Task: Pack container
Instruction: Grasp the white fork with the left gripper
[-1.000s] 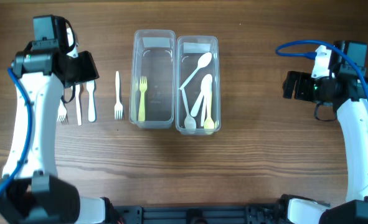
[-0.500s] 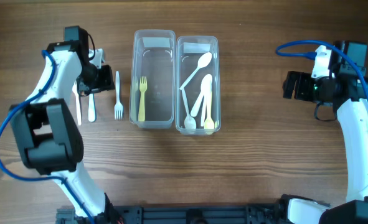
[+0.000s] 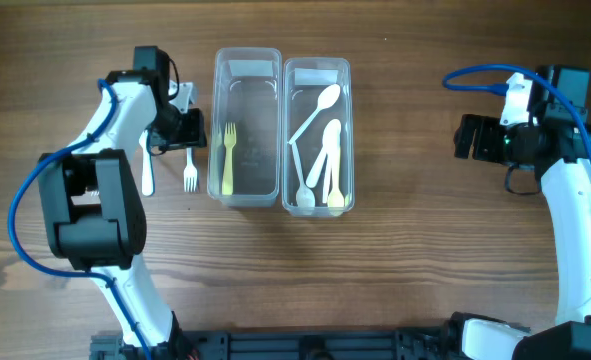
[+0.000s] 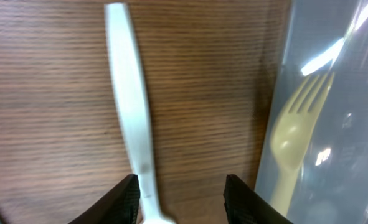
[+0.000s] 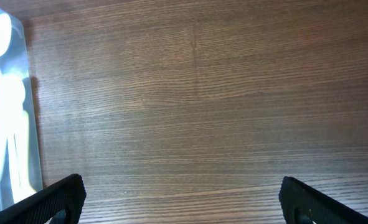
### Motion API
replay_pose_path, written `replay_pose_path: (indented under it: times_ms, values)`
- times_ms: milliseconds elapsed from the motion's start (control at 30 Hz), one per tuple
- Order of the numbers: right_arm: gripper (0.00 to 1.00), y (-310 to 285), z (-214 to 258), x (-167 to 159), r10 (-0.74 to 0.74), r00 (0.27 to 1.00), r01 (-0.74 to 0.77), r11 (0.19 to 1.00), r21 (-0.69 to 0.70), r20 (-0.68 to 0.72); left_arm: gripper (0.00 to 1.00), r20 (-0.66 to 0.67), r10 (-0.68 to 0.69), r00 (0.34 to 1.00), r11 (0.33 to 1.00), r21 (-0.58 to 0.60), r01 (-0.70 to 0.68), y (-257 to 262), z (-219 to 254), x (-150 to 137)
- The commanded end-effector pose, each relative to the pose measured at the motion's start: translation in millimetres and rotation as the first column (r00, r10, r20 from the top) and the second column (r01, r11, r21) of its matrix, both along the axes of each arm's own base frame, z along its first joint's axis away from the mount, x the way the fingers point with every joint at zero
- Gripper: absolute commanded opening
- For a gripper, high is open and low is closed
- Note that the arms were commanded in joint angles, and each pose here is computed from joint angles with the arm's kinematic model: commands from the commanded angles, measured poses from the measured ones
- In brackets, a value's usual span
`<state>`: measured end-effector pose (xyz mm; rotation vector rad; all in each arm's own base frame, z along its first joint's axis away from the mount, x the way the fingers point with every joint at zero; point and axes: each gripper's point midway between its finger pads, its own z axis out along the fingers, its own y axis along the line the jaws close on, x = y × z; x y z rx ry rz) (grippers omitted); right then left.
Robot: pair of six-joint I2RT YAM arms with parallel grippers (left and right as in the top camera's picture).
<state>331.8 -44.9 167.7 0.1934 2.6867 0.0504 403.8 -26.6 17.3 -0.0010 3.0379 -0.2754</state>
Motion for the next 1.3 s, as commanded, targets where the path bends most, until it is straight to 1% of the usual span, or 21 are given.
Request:
replay_pose_path:
  times_ms: [0, 133, 300, 400, 467, 667, 733, 767, 800, 900, 967, 1067, 1133, 1267]
  values:
    - [1.00, -2, -2, -1, 0.005, 1.000, -0.005, 1.000, -0.015, -0.007, 0.47, -0.034, 0.009, 0.999, 1.000, -0.009, -0.009, -2, -14, -10]
    - [1.00, -2, -2, -1, 0.005, 1.000, -0.005, 1.000, -0.015, -0.007, 0.45, -0.040, 0.019, 0.999, 0.999, 0.036, -0.018, 8, -17, -12]
    - [1.00, -2, -2, -1, 0.005, 1.000, -0.005, 1.000, -0.015, -0.007, 0.45, -0.041, 0.019, 0.999, 0.999, 0.036, -0.018, 8, -17, -12]
    - [1.00, -2, -2, -1, 0.005, 1.000, -0.005, 1.000, -0.015, -0.007, 0.42, -0.045, 0.019, 0.999, 0.999, 0.036, -0.018, 8, -18, -13]
    - [1.00, -2, -2, -1, 0.005, 1.000, -0.005, 1.000, -0.015, -0.007, 0.43, -0.050, 0.037, 0.998, 0.998, 0.054, -0.034, 11, -20, -15]
    - [1.00, -2, -2, -1, 0.005, 1.000, -0.005, 1.000, -0.015, -0.007, 0.44, -0.064, 0.044, 0.997, 0.997, 0.065, -0.040, 13, -36, -26]
    - [1.00, -2, -2, -1, 0.005, 1.000, -0.005, 1.000, -0.015, -0.007, 0.42, -0.068, 0.044, 0.997, 0.997, 0.065, -0.039, 13, -40, -29]
    - [1.00, -2, -2, -1, 0.005, 1.000, -0.005, 1.000, -0.015, -0.007, 0.41, -0.071, 0.044, 0.997, 0.997, 0.065, -0.039, 13, -42, -30]
    - [1.00, -2, -2, -1, 0.005, 1.000, -0.005, 1.000, -0.015, -0.007, 0.33, -0.074, 0.044, 0.996, 0.997, 0.065, -0.039, 13, -42, -31]
    - [1.00, -2, -2, -1, 0.005, 1.000, -0.005, 1.000, -0.015, -0.007, 0.19, -0.088, 0.043, 0.995, 0.997, 0.066, -0.038, 13, -42, -35]
    - [1.00, -2, -2, -1, 0.005, 1.000, -0.005, 1.000, -0.015, -0.006, 0.14, -0.100, 0.043, 0.994, 0.997, 0.066, -0.037, 13, -42, -38]
    - [1.00, -2, -2, 0, 0.005, 1.000, -0.005, 1.000, -0.016, -0.003, 0.12, -0.111, 0.043, 0.993, 0.997, 0.066, -0.036, 13, -42, -40]
    - [1.00, -2, -1, 0, 0.005, 1.000, -0.005, 1.000, -0.016, -0.002, 0.04, -0.122, 0.044, 0.992, 0.997, 0.066, -0.036, 13, -42, -43]
    - [1.00, -2, -1, 1, 0.005, 1.000, -0.005, 1.000, -0.016, 0.000, 0.04, -0.120, 0.044, 0.992, 0.997, 0.066, -0.036, 13, -33, -43]
